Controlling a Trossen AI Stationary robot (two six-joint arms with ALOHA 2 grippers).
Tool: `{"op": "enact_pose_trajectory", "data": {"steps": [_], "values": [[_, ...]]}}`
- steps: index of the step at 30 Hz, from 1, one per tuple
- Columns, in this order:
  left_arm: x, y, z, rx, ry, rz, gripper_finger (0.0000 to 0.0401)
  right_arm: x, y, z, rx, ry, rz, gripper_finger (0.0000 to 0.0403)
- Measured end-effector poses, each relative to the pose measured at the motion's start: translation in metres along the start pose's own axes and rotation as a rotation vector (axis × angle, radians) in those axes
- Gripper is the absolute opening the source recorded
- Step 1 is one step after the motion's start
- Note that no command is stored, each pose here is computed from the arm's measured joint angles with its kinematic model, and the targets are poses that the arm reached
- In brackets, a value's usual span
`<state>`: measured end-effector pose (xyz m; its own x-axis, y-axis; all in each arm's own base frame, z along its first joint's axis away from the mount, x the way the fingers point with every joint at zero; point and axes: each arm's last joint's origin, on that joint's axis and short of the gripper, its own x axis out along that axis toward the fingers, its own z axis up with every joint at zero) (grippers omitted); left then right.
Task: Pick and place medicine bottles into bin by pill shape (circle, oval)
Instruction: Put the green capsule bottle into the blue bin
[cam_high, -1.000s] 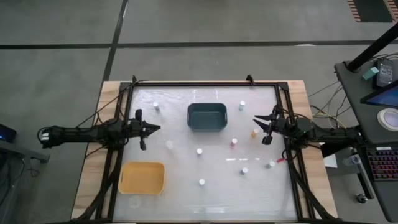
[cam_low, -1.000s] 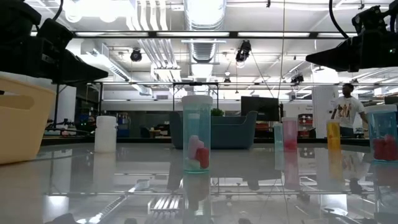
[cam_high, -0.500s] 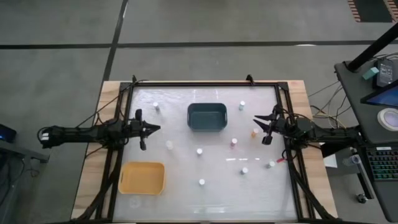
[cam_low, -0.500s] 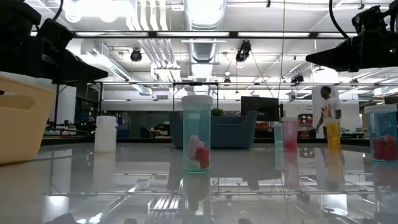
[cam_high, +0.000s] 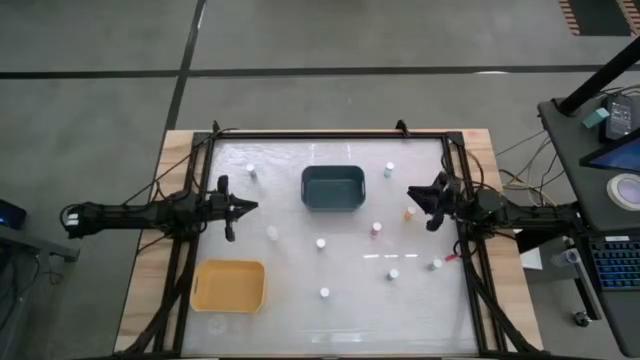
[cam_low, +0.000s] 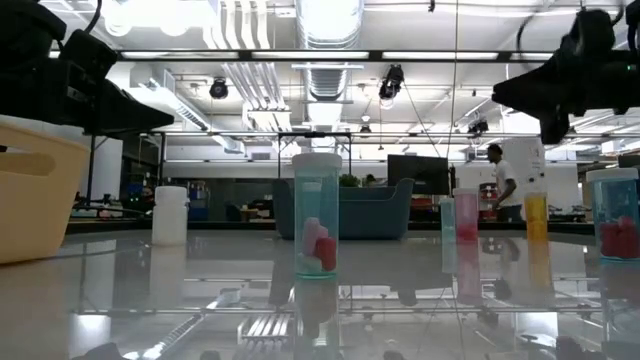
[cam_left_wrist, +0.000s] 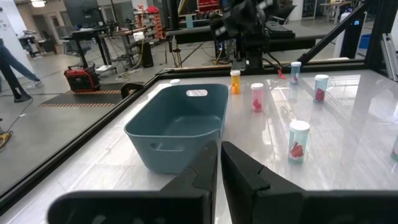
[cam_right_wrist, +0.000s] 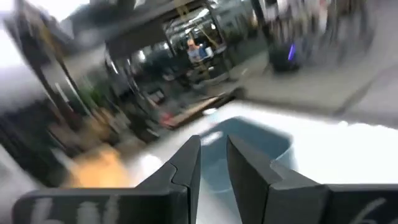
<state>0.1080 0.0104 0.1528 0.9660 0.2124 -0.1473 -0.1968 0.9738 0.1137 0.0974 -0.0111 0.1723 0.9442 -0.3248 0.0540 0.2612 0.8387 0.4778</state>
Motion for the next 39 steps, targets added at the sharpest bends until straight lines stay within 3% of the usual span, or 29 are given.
{"op": "enact_pose_trajectory", "data": {"steps": [2,4,12,19,27,33,39], "values": [[0.000,0.000,0.000,0.002,0.000,0.000,0.0006,0.000,0.000,0.000,0.179,0.000,-0.001,0.0068],[0.000,0.000,0.000,0.001,0.000,0.000,0.0006,0.000,0.000,0.000,0.235,0.000,0.000,0.0068],[0.000,0.000,0.000,-0.006,-0.002,0.000,0.0006,0.000,0.000,0.001,0.219,-0.006,0.004,0.0068],[-0.001,0.001,0.009,0.057,-0.095,0.014,0.0006,0.000,0.000,0.001,0.216,-0.010,-0.003,0.0068],[-0.004,0.003,0.027,0.013,-0.283,0.036,0.0006,0.000,-0.002,0.003,0.176,-0.067,-0.076,0.0068],[-0.008,0.005,0.039,-0.023,-0.410,0.047,0.0006,-0.001,0.003,0.013,0.117,-0.157,-0.024,0.0068],[-0.022,0.009,0.062,-0.075,-0.692,0.077,0.0006,-0.001,0.010,0.026,-0.006,-0.289,0.025,0.0068]]}}
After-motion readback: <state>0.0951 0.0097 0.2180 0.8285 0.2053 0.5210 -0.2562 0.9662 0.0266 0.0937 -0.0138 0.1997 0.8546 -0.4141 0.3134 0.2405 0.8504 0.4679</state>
